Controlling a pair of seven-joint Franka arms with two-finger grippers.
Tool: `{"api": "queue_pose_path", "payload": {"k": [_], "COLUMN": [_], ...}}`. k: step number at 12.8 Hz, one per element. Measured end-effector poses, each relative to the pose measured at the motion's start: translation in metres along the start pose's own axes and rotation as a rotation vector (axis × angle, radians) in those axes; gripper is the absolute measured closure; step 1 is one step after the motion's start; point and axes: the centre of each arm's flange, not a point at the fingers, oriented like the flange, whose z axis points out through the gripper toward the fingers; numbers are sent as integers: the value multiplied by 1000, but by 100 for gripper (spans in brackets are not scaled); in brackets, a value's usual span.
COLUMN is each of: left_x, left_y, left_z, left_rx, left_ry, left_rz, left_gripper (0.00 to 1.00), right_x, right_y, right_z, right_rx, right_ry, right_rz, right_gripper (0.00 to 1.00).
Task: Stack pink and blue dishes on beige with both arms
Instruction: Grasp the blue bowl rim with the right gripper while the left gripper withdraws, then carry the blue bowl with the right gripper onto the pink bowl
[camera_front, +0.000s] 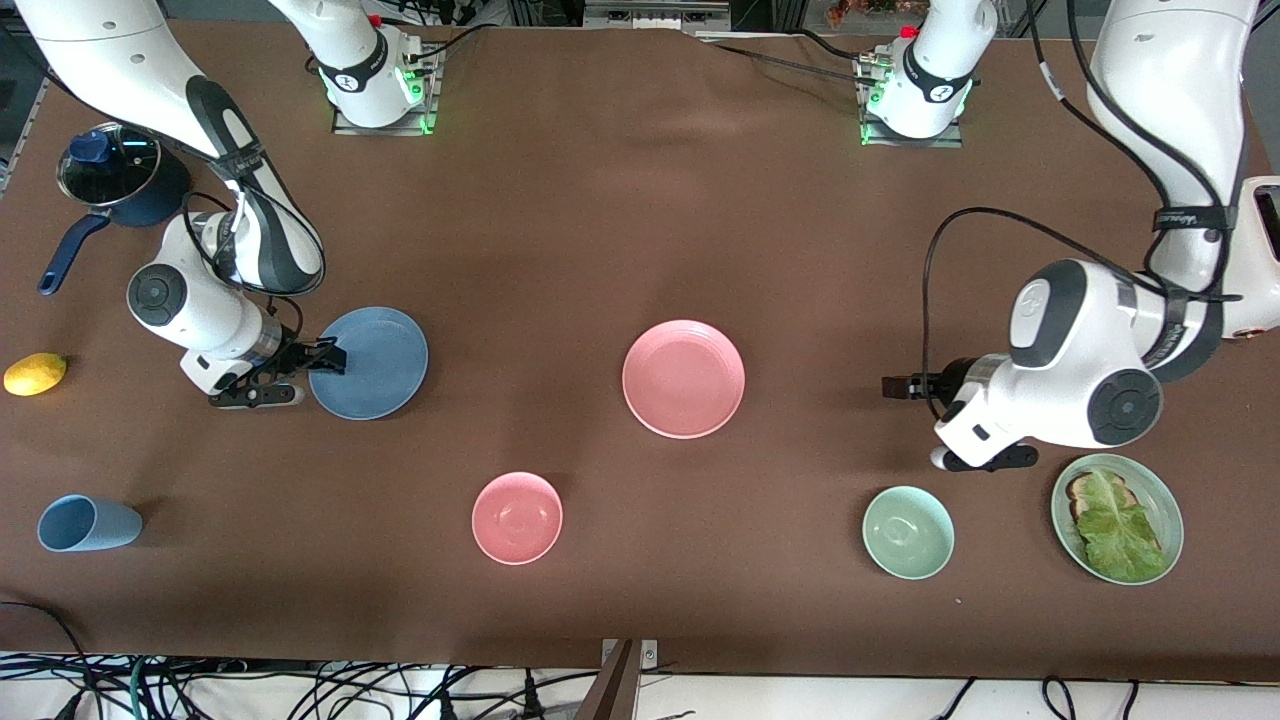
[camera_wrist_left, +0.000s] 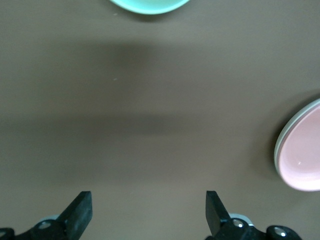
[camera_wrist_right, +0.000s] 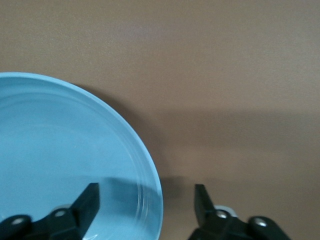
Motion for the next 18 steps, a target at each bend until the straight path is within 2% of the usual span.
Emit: {"api": "queue_pose_path", "payload": {"k": [1, 2, 3, 5, 7, 10, 12, 15, 18], "left_x": [-7, -13, -20, -32, -45, -71, -91, -113, -140], "left_y": [-12, -22, -33, -56, -82, -110, -119, -99, -80], "left_z": [-14, -27, -38, -58, -82, -127, -154, -174, -193], "left_rx": [4, 25, 65, 132, 145, 152, 167, 201, 243], "left_ry": [1, 5, 5, 1, 18, 81, 127, 165, 196], "left_rz": [15, 32, 48, 89, 117, 124, 109, 147, 231], "left_gripper": [0, 0, 0, 0, 0, 0, 0, 0, 0], "right_x": [-1, -2, -3, -3, -2, 2, 10, 50, 74], "right_y": [0, 0, 0, 0, 0, -1, -2, -22, -64], "right_z": [1, 1, 2, 1, -5, -26, -49, -134, -199], "right_rx": [0, 0, 1, 0, -1, -6, -6, 3, 30], "right_ry": [-2, -5, -6, -5, 5, 32, 11, -17, 21], "right_rz": [0, 0, 0, 0, -2, -11, -14, -51, -97], "right_gripper": [34, 34, 40, 67, 91, 93, 94, 96, 96]}}
